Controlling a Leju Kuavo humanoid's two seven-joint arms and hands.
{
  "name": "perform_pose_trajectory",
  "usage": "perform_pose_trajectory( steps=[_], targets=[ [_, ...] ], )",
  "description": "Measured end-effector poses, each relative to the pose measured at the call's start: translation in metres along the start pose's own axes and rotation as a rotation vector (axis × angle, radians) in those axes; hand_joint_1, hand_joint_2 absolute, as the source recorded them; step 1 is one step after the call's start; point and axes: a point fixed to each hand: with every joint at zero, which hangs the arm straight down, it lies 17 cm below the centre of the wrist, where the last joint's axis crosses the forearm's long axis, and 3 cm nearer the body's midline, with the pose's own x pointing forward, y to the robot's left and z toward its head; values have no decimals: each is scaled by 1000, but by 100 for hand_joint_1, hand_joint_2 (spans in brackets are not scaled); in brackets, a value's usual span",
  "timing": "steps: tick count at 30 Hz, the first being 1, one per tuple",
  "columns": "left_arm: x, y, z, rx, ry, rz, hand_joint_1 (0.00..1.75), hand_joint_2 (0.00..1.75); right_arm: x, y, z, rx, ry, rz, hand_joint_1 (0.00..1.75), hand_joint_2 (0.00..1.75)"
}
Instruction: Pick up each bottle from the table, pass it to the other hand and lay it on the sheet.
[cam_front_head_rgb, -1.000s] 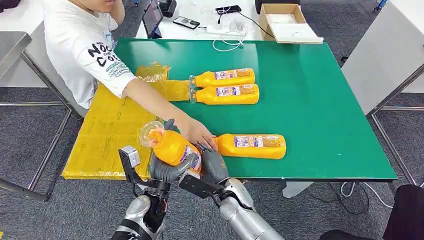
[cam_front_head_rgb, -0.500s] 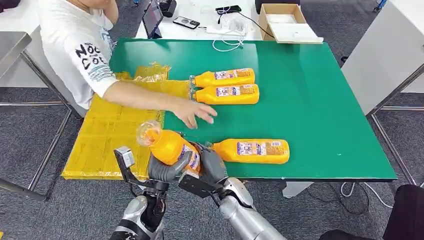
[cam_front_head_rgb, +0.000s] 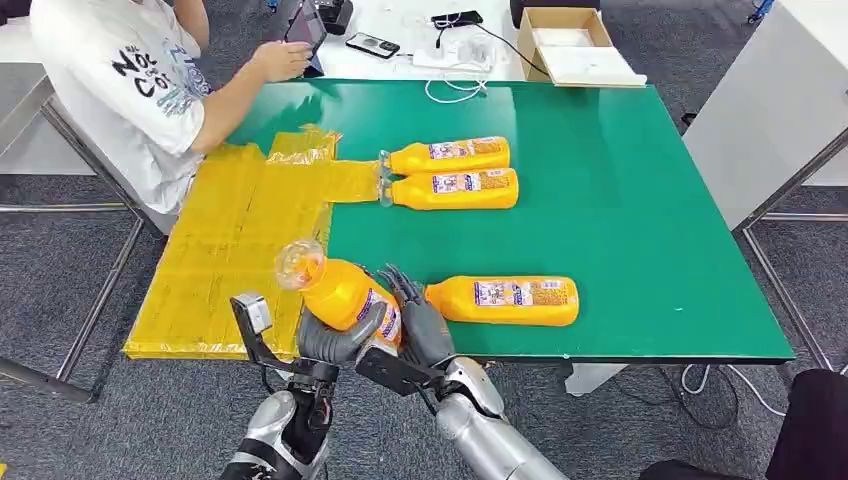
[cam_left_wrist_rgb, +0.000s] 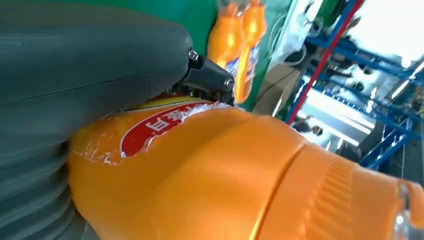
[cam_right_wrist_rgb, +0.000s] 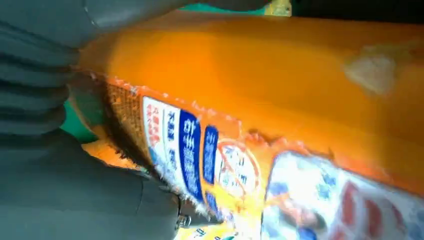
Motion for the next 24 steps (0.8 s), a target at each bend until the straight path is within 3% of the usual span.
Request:
perform_pose_trajectory(
  steps=[3,8,12,19,23,24],
  targets=[
    [16,13,-8,68,-88,-136,175,175,15,-6,-2,-31,-47,-25,0,0],
    [77,47,-42,224,-310,-414,175,175,50,-25,-10,-102,-148,-58,0,0],
    [118,80,-62,356,-407,-589,175,175,78,-47,-13,-187,-233,-86,0,0],
    [156,111,-73,467,-481,-738,175,175,108,-76,-9,-309,-318,-106,0,0],
    [165,120,-81,467,-509,-977,175,175,123,-106,-1,-442,-348,-122,0,0],
    [162,119,-86,429,-508,-1074,175,175,126,-115,2,-480,-353,-129,0,175]
  ],
)
